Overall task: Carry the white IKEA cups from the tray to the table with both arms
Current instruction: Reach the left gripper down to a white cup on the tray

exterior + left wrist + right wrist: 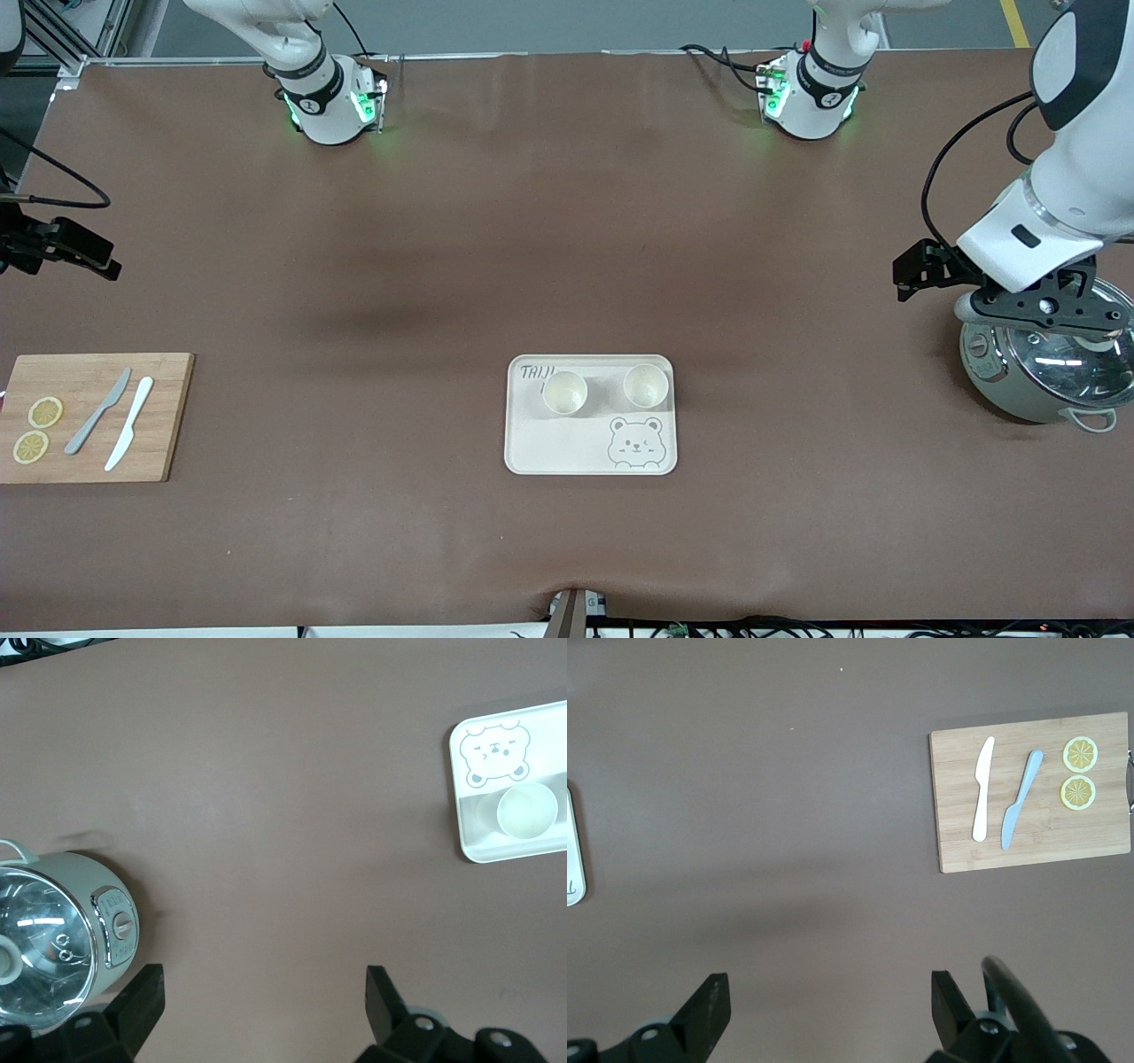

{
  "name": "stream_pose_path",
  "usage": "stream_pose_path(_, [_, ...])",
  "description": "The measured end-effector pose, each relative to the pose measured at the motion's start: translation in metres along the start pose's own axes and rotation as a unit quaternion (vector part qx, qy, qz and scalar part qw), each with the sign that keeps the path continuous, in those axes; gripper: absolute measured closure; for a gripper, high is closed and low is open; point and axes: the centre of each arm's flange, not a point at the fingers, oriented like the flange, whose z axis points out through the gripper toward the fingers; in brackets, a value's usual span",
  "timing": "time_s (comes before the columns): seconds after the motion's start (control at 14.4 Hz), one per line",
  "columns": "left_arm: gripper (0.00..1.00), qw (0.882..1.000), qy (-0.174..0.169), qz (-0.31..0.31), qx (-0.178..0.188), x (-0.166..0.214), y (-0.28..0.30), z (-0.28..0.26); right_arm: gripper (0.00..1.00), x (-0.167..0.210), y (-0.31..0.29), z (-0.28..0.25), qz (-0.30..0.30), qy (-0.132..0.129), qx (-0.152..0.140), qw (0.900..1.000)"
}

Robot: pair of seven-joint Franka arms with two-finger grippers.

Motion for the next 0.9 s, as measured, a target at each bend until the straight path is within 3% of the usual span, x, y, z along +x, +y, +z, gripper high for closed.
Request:
stream_pose_path(0.48, [0.0, 1.0, 0.006, -0.002, -0.007, 0.022, 0.018, 0.035, 0.0, 0.0, -0.003, 0.001, -0.002, -0.002, -0.001, 1.0])
stream_pose_path(0.69, [0.0, 1.0, -0.009, 0.004, -0.015, 0.04, 0.063, 0.084, 0.0, 0.001, -0.002, 0.002, -0.001, -0.002, -0.002, 1.0])
stream_pose_path(0.9, [0.0, 0.999, -0.027, -0.009, -0.022, 0.052, 0.144, 0.141, 0.0, 0.001, -0.001, 0.002, 0.0, -0.002, -0.002, 1.0])
